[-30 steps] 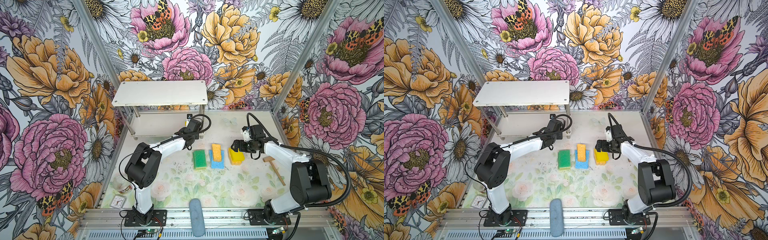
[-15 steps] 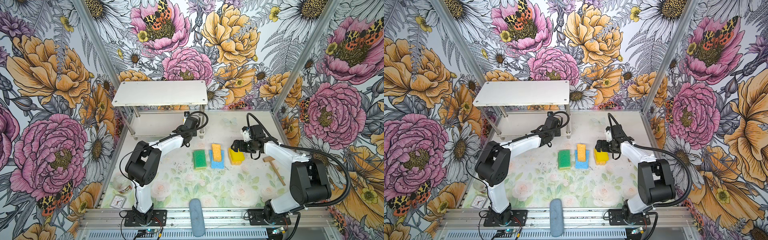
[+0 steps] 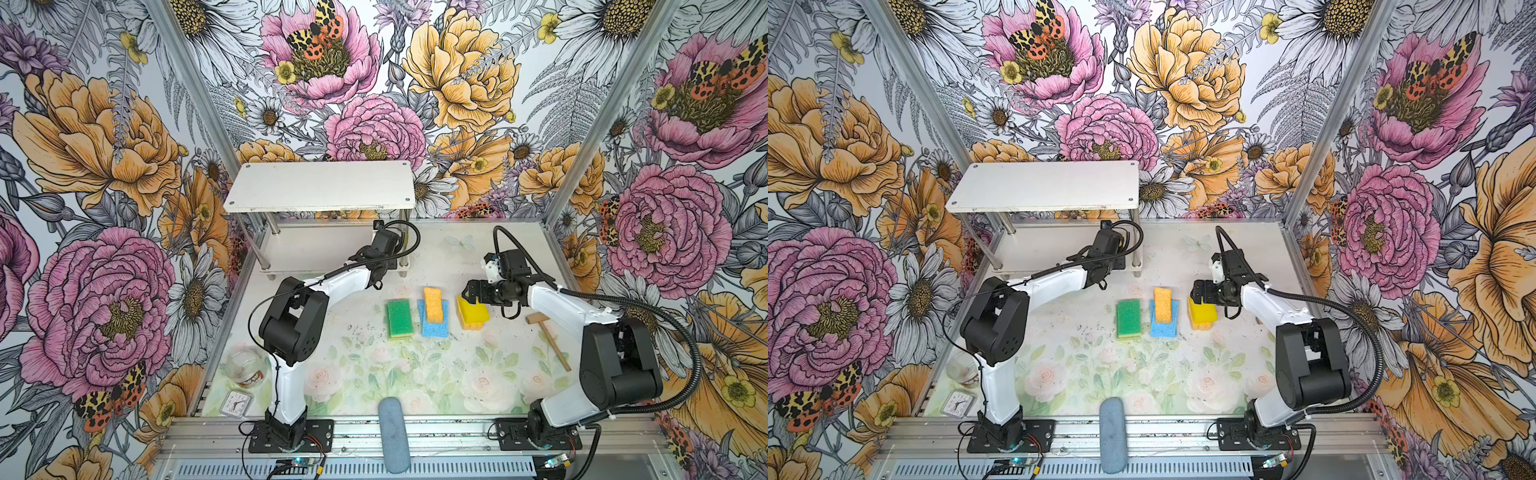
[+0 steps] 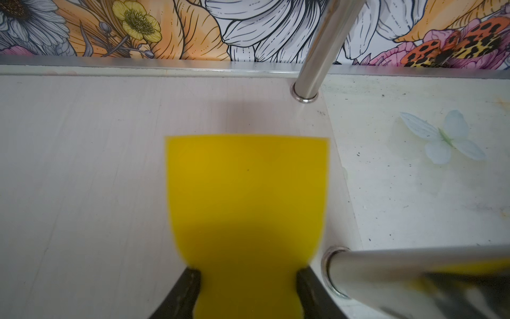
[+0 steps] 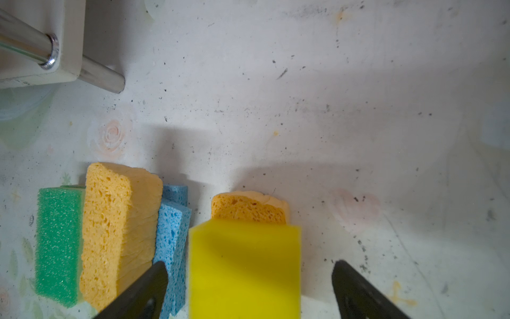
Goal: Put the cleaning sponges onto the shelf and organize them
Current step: 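Lower the yellow sponge onto the shelf's top surface with the left gripper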
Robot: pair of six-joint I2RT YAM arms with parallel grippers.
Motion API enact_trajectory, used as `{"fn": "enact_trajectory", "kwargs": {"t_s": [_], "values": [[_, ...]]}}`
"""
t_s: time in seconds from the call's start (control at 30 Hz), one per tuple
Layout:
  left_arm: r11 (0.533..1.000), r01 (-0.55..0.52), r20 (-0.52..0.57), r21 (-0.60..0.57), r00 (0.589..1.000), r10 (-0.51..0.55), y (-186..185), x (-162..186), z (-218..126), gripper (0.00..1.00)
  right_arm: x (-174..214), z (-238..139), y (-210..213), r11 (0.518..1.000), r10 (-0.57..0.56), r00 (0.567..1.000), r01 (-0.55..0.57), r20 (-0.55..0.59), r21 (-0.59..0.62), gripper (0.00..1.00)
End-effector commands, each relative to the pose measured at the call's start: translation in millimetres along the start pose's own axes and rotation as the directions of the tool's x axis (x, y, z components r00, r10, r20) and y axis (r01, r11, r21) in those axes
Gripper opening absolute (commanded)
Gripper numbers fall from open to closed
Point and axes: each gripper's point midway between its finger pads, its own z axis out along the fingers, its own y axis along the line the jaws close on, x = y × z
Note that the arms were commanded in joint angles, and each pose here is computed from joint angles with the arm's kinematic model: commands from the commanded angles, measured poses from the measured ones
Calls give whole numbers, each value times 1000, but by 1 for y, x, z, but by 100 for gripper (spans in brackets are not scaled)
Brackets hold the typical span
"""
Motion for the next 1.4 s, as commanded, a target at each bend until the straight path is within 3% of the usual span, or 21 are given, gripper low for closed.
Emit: {"fn": "enact_trajectory", "kwargs": {"t_s": [0.0, 0.63, 1.37], "values": [[1000, -16, -18, 8, 1000, 16, 2, 0, 7, 45, -14, -9, 4, 1000, 1, 999, 0, 47, -13, 95], [1000, -6, -46, 26, 999, 7, 0, 10, 19, 46, -11, -7, 2, 1000, 7, 999, -7, 39, -6, 95], [1000, 15, -62, -1, 998, -15, 6, 14, 27, 56, -8, -5, 1, 1000, 5, 1000, -5, 29, -3, 95]]}}
